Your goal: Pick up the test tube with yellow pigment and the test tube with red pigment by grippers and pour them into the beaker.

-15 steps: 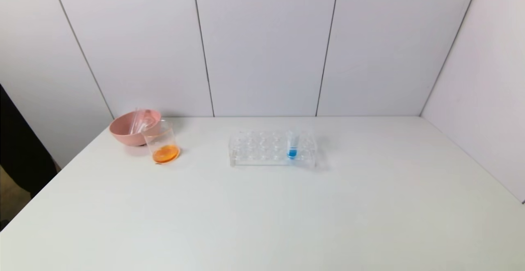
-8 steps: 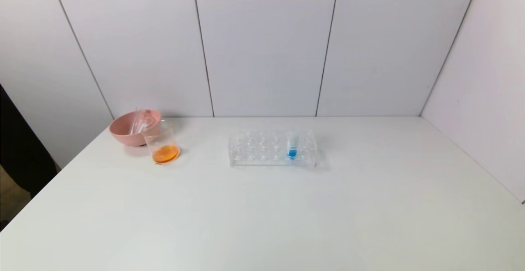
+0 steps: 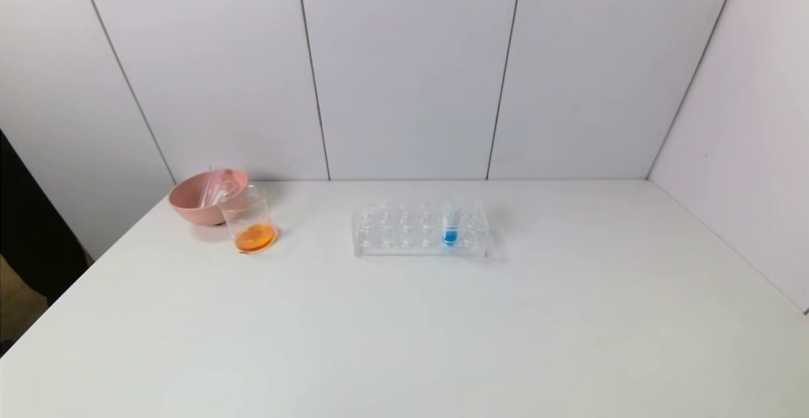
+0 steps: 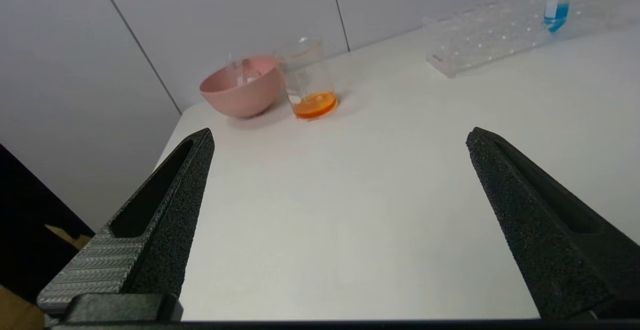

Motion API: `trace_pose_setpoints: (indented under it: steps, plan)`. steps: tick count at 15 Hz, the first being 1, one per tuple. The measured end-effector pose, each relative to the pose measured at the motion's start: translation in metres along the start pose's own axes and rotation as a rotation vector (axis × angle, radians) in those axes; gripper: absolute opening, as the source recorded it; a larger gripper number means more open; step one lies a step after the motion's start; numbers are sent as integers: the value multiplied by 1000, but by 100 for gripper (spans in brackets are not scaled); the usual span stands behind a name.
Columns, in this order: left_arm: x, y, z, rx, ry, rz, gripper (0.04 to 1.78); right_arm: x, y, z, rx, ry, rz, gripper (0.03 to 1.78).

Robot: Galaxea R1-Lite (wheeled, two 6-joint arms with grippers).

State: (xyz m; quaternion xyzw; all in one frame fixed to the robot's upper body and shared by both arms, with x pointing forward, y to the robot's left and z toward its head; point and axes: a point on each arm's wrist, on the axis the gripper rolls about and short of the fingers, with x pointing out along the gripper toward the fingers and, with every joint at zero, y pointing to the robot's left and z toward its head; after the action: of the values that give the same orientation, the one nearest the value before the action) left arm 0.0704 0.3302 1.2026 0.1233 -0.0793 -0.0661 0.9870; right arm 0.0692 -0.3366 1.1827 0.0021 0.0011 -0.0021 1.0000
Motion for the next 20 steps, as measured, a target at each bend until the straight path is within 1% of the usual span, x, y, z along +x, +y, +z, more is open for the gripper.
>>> trace_pose_setpoints:
  steps: [2, 3, 4, 7, 16, 20]
  plan:
    - [-3, -2, -13, -29, 114, 40, 176, 0, 0, 0, 0, 0, 0, 170]
    - [-4, -3, -17, -56, 156, 46, 176, 0, 0, 0, 0, 0, 0, 170]
    - [-5, -3, -19, -87, 175, 56, 176, 0, 0, 0, 0, 0, 0, 170]
    - [-5, -3, -18, -175, 150, 82, 176, 0, 0, 0, 0, 0, 0, 170]
    - [-4, -3, -18, -181, 144, 82, 176, 0, 0, 0, -6, 0, 0, 170]
    - [-4, -3, -18, -181, 144, 82, 176, 0, 0, 0, 0, -1, 0, 170]
